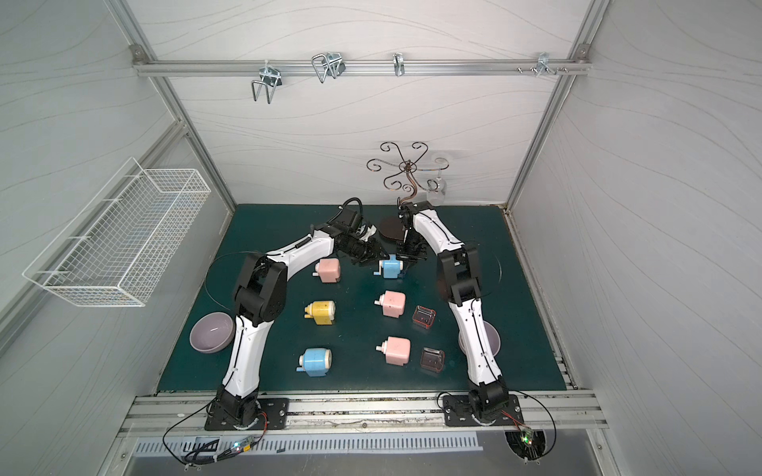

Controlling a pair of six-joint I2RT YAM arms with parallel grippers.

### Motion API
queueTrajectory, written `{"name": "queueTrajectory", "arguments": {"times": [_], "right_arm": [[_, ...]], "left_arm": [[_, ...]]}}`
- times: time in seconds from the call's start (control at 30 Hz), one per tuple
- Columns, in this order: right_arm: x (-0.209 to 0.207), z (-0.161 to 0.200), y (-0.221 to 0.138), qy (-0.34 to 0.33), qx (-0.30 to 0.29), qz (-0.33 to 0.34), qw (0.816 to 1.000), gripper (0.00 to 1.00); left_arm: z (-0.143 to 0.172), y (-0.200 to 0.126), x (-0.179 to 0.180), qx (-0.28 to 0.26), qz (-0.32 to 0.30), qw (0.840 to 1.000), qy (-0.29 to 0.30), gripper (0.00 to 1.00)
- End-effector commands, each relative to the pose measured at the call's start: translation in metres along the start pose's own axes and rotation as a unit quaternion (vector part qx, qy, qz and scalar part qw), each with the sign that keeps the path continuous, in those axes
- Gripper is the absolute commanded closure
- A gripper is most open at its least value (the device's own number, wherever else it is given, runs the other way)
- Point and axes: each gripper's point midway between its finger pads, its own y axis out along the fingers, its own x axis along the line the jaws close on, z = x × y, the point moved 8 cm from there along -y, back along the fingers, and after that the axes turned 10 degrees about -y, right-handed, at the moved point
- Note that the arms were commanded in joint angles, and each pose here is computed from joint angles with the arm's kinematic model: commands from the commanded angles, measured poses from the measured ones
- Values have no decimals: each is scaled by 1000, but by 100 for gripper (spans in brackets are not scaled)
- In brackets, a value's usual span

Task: Put the tray back into the pencil sharpener
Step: Close the container of the pencil sharpener.

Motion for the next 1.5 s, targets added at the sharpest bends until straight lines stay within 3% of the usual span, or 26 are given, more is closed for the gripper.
{"name": "queueTrajectory", "arguments": {"times": [0.0, 0.57, 1.47], "right_arm": [[17, 4, -24, -22, -27, -36, 999, 100], [20, 6, -31, -32, -33, -46, 998, 100], [26, 8, -40, -24, -49, -129, 990, 100]], "left_arm": [[7, 24, 15, 23, -28, 999, -9, 48], [9, 30, 21, 28, -34, 999, -12, 48], [11, 37, 30, 35, -37, 999, -17, 48]]}}
